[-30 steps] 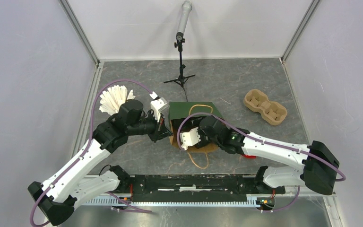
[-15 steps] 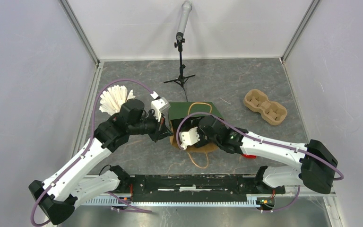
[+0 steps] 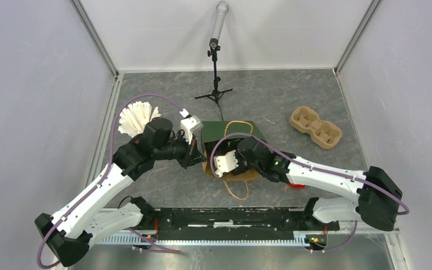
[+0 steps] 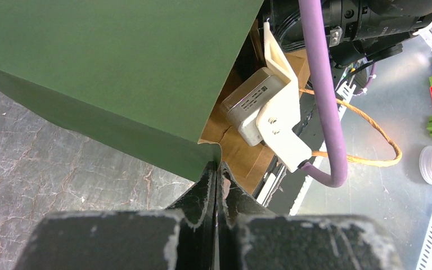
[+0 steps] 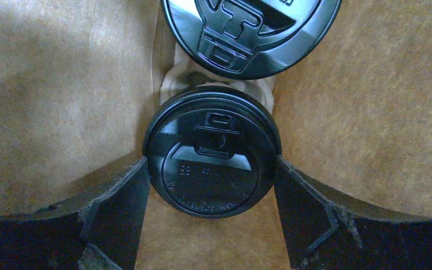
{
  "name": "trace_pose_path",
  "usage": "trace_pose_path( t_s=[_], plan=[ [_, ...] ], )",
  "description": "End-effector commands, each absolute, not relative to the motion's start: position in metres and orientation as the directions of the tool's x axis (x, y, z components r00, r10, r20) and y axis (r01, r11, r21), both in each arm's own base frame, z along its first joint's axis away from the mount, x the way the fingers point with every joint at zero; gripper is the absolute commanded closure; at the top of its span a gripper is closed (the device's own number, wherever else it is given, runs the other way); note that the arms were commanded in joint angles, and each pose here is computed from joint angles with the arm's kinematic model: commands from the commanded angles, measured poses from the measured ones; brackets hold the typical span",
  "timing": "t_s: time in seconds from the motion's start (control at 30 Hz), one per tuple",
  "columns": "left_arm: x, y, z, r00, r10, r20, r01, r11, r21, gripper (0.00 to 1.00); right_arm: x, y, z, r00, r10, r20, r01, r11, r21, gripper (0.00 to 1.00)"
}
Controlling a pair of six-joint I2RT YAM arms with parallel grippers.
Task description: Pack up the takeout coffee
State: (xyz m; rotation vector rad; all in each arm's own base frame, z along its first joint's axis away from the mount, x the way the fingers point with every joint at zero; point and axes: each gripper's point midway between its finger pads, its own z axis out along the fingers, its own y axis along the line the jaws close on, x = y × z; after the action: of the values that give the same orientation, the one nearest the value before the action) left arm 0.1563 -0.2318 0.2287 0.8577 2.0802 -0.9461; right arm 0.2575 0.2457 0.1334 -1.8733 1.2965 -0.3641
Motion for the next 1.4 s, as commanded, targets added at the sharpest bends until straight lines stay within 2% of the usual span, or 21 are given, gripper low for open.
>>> trace_pose_path(
  t_s=[0.0,0.37,1.0,1.37],
  plan=[
    [0.157,-0.238,0.246,-0.537,0.235,-0.810,0.784,0.493,-0.377,0.98,0.253,0.235,0.126,0.411,-0.889,-0.202,-0.672,-0.145,-0.726,0.18],
    [0.160,-0.238,0.246,-0.534,0.237,-0.811,0.782,0.502,-0.369,0.98,0.251,0.246,0.145,0.446,-0.863,-0.239,-0.674,-0.148,-0.724,0.09],
    [0.161,-0.240,0.246,-0.530,0.240,-0.813,0.787,0.497,-0.366,0.98,0.254,0.261,0.170,0.432,-0.848,-0.307,-0.682,-0.085,-0.726,0.10],
    [0.163,-0.239,0.245,-0.532,0.242,-0.811,0.784,0.503,-0.364,0.98,0.243,0.269,0.178,0.472,-0.814,-0.339,-0.700,-0.112,-0.706,0.15]
  ],
)
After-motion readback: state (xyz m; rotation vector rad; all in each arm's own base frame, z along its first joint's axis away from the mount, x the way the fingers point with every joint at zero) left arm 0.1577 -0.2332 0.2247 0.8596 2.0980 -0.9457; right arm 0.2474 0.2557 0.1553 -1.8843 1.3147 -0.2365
